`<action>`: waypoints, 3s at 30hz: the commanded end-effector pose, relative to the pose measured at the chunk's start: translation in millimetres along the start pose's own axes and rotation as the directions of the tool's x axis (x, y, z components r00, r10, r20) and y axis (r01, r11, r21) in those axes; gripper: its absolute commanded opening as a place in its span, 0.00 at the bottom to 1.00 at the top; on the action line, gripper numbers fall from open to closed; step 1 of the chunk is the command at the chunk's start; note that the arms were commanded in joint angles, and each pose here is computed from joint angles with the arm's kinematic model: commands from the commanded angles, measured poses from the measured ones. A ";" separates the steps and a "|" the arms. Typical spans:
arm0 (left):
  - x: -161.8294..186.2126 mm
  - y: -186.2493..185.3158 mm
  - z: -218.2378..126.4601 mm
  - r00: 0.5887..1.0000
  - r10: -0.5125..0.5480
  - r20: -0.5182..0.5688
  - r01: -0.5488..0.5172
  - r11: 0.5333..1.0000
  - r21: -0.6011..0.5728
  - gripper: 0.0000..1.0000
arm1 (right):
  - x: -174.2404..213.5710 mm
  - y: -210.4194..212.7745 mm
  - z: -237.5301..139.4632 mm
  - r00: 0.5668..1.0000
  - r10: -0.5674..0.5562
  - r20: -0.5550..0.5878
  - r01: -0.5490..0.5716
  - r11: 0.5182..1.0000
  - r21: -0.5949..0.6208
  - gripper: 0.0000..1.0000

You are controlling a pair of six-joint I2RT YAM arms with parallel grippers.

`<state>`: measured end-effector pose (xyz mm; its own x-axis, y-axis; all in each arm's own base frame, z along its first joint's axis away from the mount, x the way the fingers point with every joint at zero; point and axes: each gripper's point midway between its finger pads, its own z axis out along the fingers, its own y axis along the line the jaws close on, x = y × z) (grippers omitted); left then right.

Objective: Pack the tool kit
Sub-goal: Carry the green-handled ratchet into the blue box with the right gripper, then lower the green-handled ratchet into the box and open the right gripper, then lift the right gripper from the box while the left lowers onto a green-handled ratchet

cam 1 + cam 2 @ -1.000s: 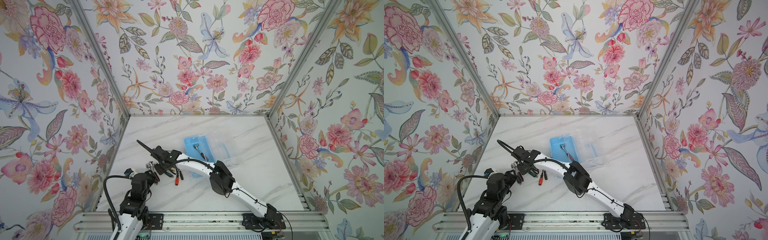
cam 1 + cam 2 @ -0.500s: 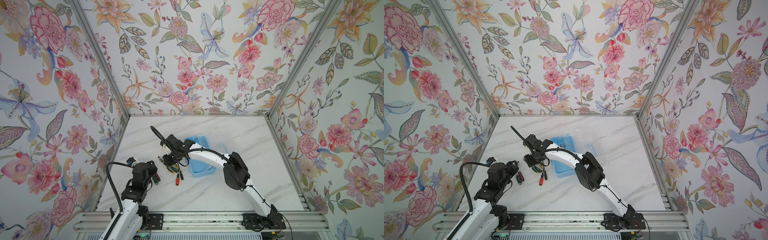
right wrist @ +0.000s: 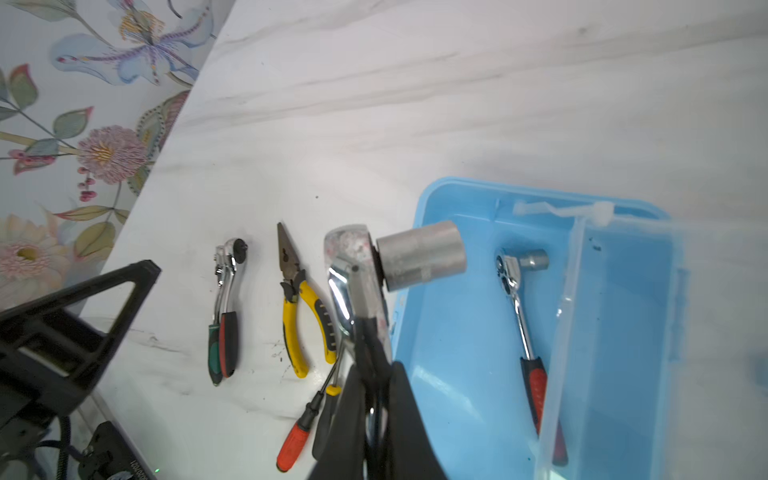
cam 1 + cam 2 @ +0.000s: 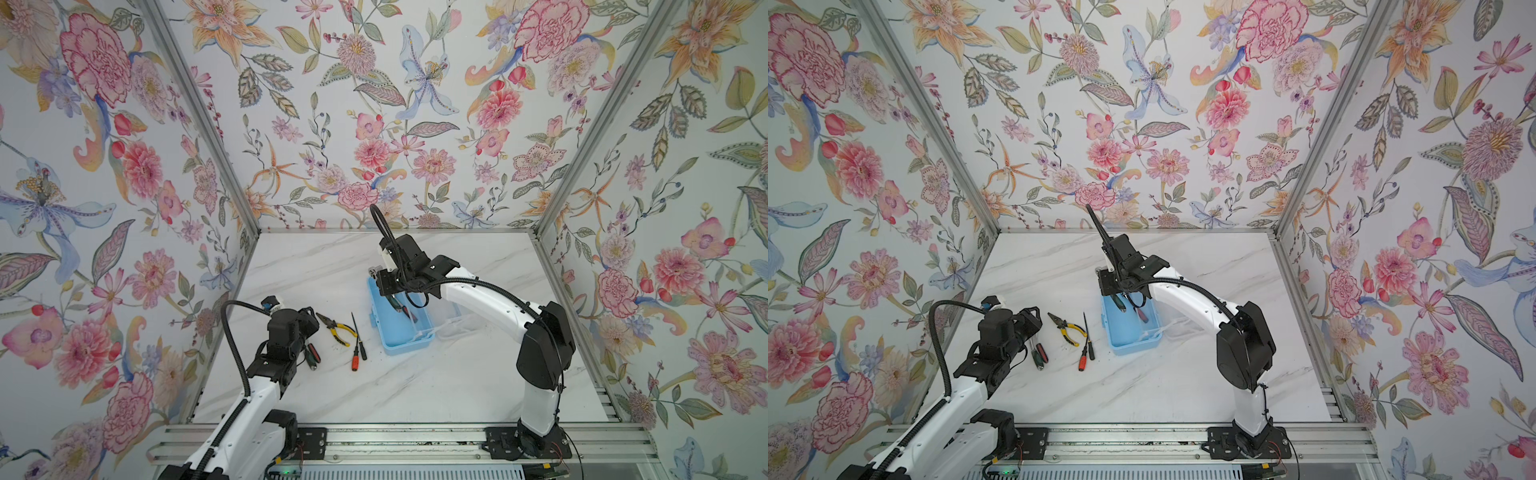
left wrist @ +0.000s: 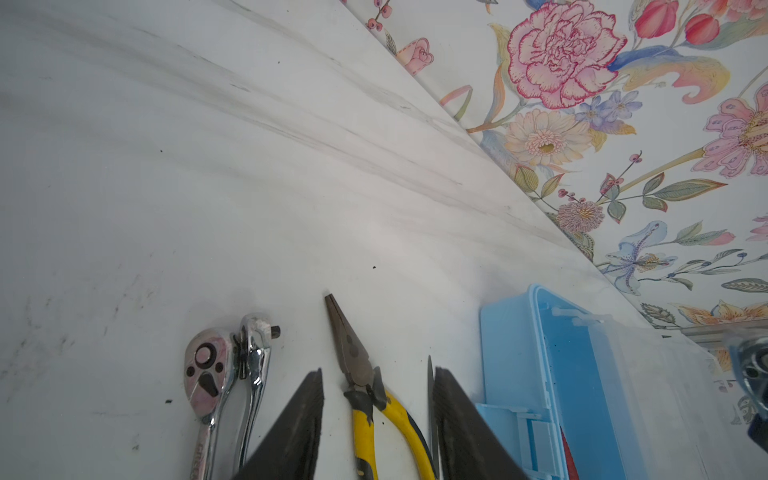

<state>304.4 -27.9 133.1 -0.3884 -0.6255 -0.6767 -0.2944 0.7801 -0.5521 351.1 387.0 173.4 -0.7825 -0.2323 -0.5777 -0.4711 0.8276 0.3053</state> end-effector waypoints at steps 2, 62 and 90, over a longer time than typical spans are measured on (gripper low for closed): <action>-8.0 -10.0 -0.8 0.999 0.036 0.010 -0.036 0.999 0.027 0.46 | 19.9 -15.4 25.8 0.999 0.043 -0.009 -0.042 0.996 0.072 0.00; 68.4 95.4 2.4 0.945 0.039 -0.324 -0.162 0.918 -0.362 0.40 | 20.5 51.5 -29.9 0.992 -0.088 0.094 0.093 0.995 -0.048 0.29; 80.0 115.7 21.7 0.931 0.048 -0.362 -0.201 0.895 -0.399 0.28 | 77.9 112.1 45.8 0.981 -0.086 -0.175 -0.012 0.870 -0.492 0.29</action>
<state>271.9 5.8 19.1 -0.6487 -0.5586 -0.5169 -0.5220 0.8208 -0.2319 256.7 477.2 121.5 -0.7997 -0.3972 -0.4503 -0.6003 0.5105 0.6157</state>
